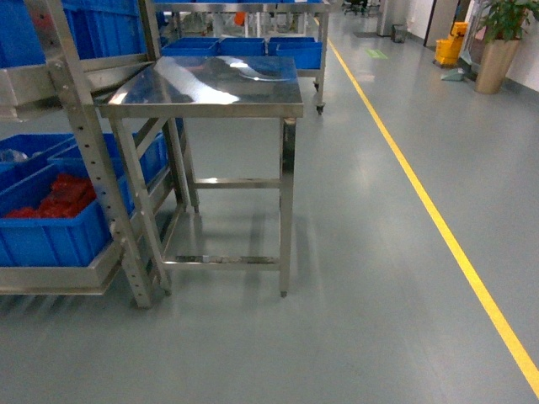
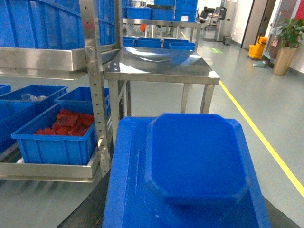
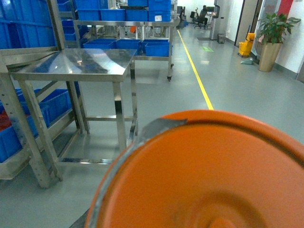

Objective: Sort blue parts and orange caps into right shelf containers

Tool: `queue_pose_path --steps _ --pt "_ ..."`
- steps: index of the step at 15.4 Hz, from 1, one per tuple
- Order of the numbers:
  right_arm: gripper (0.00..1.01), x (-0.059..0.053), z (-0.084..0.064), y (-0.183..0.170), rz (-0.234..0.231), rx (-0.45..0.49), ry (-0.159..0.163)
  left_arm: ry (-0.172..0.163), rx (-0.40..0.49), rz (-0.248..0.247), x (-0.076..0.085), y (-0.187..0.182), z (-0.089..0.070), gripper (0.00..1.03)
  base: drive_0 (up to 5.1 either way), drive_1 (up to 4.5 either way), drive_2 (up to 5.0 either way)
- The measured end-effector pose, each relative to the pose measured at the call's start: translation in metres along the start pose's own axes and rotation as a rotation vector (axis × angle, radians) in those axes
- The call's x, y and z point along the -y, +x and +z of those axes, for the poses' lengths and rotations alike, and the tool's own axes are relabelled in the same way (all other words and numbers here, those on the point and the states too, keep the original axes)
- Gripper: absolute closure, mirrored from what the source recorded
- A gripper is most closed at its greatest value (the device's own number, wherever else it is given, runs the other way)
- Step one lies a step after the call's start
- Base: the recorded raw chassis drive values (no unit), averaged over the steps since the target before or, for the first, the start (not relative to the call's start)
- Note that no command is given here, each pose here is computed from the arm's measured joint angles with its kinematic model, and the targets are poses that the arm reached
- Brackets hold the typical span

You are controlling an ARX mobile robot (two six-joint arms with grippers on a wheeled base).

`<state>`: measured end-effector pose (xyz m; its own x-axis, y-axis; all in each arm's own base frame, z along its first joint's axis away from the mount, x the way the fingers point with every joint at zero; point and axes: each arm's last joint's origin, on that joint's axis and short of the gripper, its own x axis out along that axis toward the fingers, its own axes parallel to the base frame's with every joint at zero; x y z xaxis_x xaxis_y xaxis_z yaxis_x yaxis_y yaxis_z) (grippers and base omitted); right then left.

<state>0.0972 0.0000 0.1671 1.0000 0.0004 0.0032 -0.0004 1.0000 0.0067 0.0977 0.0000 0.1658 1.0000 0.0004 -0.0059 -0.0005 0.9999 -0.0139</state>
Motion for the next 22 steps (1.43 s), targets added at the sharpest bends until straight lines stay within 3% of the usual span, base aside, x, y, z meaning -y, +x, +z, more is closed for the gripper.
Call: queue_pose_path --steps 14,17,22 --pt "0.58 0.0 0.0001 0.0 0.0 0.002 0.0 0.0 -0.001 0.0 0.0 0.0 -0.0001 0.61 0.0 4.25 -4.3" --pt "0.58 0.0 0.0006 0.0 0.0 0.006 0.0 0.0 -0.001 0.002 -0.0001 0.0 -0.0001 0.61 0.0 0.0 0.0" --pt "0.58 0.0001 -0.0002 0.0 -0.003 -0.002 0.0 0.0 -0.001 -0.001 0.0 0.0 -0.0001 0.61 -4.8 1.05 3.6"
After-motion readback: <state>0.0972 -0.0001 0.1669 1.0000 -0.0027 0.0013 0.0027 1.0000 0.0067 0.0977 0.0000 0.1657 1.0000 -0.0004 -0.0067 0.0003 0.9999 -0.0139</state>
